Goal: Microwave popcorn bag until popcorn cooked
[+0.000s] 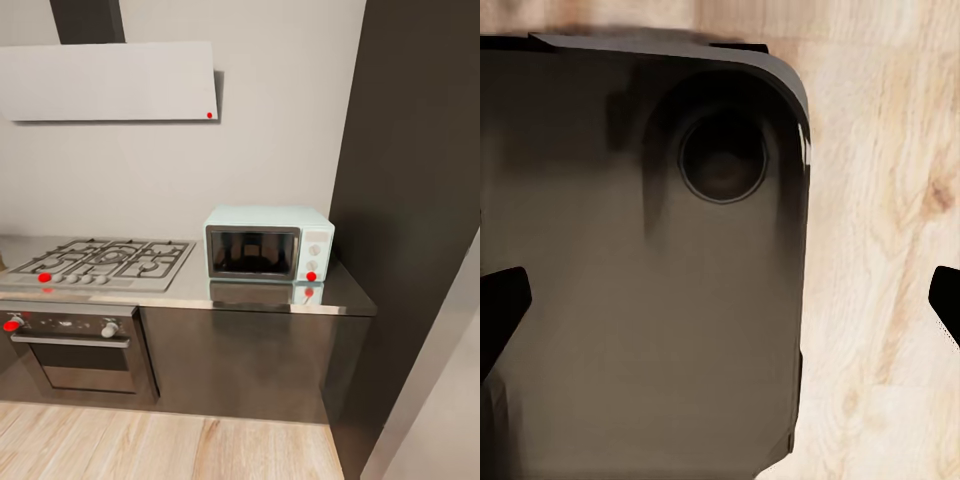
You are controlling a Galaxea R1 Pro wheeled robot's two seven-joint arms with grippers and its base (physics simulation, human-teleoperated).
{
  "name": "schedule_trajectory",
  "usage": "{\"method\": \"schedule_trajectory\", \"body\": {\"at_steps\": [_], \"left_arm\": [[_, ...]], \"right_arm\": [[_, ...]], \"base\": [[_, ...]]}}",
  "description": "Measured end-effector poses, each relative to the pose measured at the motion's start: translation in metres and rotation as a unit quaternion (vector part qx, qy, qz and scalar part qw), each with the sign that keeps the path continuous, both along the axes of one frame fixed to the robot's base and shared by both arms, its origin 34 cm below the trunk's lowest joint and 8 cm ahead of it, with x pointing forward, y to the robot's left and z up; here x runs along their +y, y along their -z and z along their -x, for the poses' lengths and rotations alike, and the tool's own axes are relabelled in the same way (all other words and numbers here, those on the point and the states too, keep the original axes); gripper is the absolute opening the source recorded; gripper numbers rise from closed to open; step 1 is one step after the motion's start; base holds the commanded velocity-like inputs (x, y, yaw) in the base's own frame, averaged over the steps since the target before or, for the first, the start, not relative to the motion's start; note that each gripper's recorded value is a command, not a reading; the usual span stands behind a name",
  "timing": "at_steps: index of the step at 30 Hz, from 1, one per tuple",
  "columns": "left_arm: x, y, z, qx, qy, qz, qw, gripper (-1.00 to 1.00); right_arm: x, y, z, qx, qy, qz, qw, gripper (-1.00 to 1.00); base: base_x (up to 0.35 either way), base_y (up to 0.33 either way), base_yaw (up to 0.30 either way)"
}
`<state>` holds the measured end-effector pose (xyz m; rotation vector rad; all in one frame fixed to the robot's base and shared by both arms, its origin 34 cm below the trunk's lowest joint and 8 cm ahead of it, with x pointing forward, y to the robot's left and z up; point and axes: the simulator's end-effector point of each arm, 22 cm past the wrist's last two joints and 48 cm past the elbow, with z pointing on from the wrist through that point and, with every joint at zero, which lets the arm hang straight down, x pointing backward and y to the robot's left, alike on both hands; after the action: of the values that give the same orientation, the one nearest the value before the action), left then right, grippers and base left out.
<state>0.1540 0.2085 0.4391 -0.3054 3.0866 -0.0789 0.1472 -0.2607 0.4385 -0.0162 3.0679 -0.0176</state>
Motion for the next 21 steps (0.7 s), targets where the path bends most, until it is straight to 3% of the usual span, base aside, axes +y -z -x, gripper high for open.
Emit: {"method": "schedule_trajectory", "body": {"at_steps": [13, 21], "left_arm": [[0.000, 0.000, 0.000, 0.000, 0.000, 0.000, 1.0000, 1.00], [0.001, 0.000, 0.000, -0.001, -0.002, 0.000, 1.0000, 1.00]], "right_arm": [[0.000, 0.000, 0.000, -0.001, 0.000, 0.000, 1.0000, 1.00], [-0.002, -0.002, 0.035, 0.014, -0.012, -0.002, 0.9998, 1.00]], "base": [[0.307, 0.000, 0.000], [0.000, 0.000, 0.000]]}}
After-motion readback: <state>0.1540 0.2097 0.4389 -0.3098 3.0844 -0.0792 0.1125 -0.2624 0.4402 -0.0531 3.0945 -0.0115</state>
